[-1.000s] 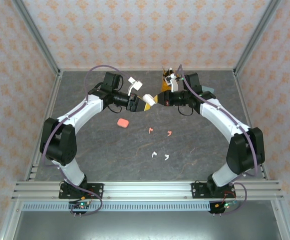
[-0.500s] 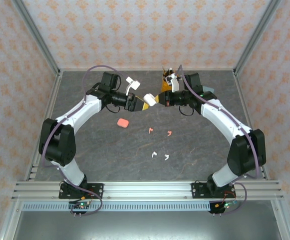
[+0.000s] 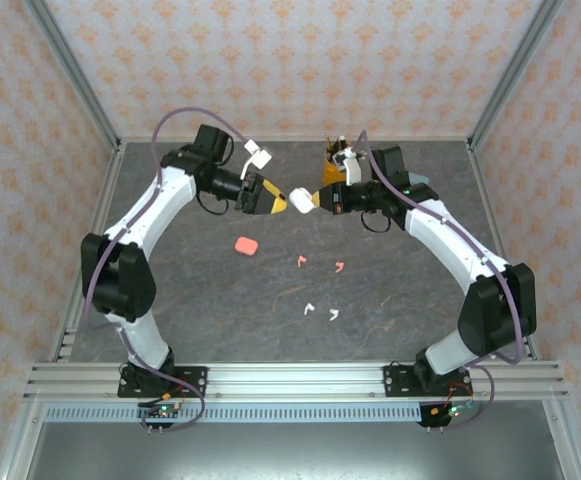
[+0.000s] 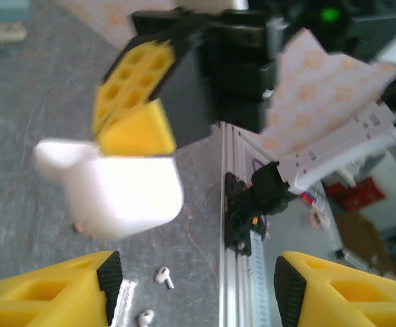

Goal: Insert wireless bluetooth earbuds into charging case

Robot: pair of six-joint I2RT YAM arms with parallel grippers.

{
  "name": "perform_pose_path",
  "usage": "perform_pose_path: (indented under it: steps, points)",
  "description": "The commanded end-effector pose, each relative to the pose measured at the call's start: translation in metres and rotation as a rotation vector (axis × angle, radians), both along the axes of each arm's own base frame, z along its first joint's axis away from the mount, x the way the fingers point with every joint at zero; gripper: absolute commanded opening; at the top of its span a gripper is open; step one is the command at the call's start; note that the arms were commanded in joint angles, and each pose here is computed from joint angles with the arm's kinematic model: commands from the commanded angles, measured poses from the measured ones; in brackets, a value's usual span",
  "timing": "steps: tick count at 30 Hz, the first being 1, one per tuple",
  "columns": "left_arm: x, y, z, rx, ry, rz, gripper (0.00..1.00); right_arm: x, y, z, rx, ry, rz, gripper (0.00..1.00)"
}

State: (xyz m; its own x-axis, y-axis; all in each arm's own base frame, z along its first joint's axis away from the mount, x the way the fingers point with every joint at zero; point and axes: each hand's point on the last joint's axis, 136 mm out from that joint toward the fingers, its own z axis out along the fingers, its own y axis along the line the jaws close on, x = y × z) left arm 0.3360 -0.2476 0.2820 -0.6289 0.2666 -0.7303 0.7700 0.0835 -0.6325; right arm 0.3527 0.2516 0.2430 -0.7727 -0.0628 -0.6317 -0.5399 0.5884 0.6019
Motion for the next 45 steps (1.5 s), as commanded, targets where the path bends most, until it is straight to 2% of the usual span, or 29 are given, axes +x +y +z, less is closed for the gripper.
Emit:
perform_pose_path:
  steps: [1,2,5,9,20,21,22,23,24,29,37,38,40,42,43,44,45]
  points:
    - [-0.024,0.019,0.023,-0.207,0.126,-0.064,0.62,-0.005,0.0,0.014,0.013,-0.044,0.021,0.0]
    - [-0.015,0.022,0.015,-0.203,0.178,-0.044,0.6,-0.005,0.0,0.015,0.015,-0.046,0.021,0.0]
    - [-0.012,0.022,-0.007,-0.199,0.21,-0.038,0.55,-0.007,-0.002,0.016,0.009,-0.046,0.02,0.0]
    - [-0.018,0.023,-0.019,-0.201,0.207,-0.041,0.53,-0.007,-0.003,0.015,0.004,-0.048,0.016,0.0]
    - [-0.025,0.026,0.015,-0.214,0.087,-0.053,0.48,0.0,-0.004,0.013,-0.01,-0.049,-0.013,0.0]
    - [-0.026,0.025,0.02,-0.214,0.079,-0.055,0.52,0.001,-0.005,0.013,-0.013,-0.05,-0.019,0.0]
    - [-0.027,0.026,0.024,-0.214,0.07,-0.056,0.61,0.001,-0.005,0.012,-0.016,-0.047,-0.021,0.0]
    - [-0.029,0.026,0.029,-0.217,0.06,-0.057,0.94,0.001,-0.006,0.011,-0.019,-0.048,-0.024,0.0]
    - [-0.031,0.026,0.033,-0.216,0.054,-0.057,0.98,0.001,-0.007,0.012,-0.021,-0.05,-0.027,0.0]
    - [-0.042,0.02,0.059,-0.221,0.011,-0.083,0.98,0.001,-0.009,0.013,-0.034,-0.057,-0.039,0.0]
    - [-0.082,-0.012,0.136,-0.249,-0.173,-0.225,0.98,-0.003,-0.015,0.012,-0.055,-0.066,-0.058,0.0]
    - [-0.08,-0.018,0.137,-0.236,-0.172,-0.239,0.98,-0.003,-0.017,0.013,-0.059,-0.07,-0.062,0.0]
    - [-0.083,-0.026,0.139,-0.183,-0.197,-0.265,0.98,-0.006,-0.019,0.013,-0.068,-0.073,-0.068,0.0]
    - [-0.075,-0.042,0.127,-0.018,-0.204,-0.252,0.98,-0.007,-0.021,0.013,-0.073,-0.078,-0.077,0.0]
    - [-0.052,-0.056,0.107,0.157,-0.209,-0.143,0.99,-0.007,-0.022,0.013,-0.074,-0.08,-0.079,0.0]
    - [-0.014,-0.067,0.084,0.403,-0.32,0.107,0.99,-0.008,-0.022,0.013,-0.073,-0.083,-0.083,0.0]
    - [-0.009,-0.074,0.088,0.491,-0.494,0.223,1.0,-0.008,-0.023,0.013,-0.072,-0.083,-0.088,0.0]
